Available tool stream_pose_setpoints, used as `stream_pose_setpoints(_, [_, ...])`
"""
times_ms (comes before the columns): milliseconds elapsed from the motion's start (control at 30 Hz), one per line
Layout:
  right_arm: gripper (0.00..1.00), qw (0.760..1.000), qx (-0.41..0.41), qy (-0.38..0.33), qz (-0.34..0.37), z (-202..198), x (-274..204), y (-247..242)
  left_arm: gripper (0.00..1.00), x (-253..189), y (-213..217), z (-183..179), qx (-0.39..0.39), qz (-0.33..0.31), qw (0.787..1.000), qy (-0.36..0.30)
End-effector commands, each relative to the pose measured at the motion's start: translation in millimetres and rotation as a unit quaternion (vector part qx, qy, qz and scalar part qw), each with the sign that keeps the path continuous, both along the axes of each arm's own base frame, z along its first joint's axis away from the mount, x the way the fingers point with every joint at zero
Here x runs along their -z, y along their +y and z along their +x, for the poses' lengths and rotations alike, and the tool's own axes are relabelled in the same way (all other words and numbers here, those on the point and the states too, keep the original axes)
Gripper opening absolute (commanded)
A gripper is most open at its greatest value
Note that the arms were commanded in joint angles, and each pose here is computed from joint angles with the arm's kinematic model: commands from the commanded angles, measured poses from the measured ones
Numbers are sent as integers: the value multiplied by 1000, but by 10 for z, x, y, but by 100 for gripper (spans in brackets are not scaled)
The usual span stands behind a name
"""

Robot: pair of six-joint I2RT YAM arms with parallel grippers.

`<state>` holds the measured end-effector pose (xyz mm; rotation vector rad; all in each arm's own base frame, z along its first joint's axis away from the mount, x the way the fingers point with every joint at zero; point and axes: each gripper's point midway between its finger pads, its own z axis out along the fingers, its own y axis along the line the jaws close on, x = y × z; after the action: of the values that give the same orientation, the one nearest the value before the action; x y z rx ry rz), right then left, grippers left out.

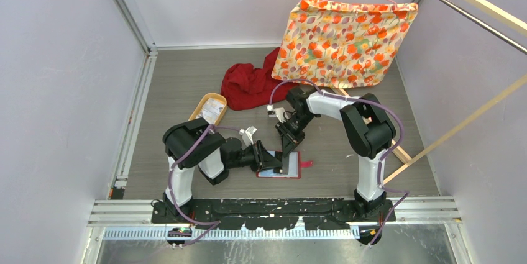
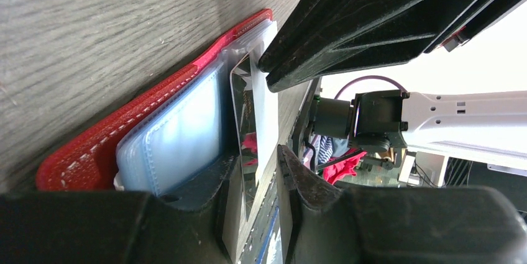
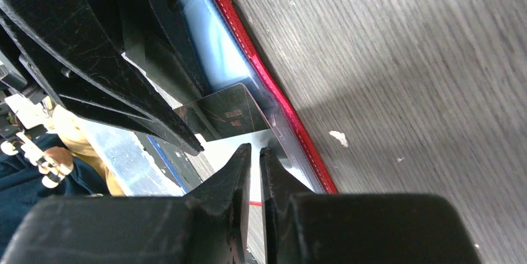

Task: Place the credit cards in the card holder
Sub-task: Insert the credit card into the card holder.

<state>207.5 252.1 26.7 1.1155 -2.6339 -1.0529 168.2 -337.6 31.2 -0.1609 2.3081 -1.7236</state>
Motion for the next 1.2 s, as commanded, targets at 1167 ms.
stream_pose_setpoints(1167, [23,995,-57,-40,72,-35,-386,95,27,-50,105,25,-8,95,995,-27])
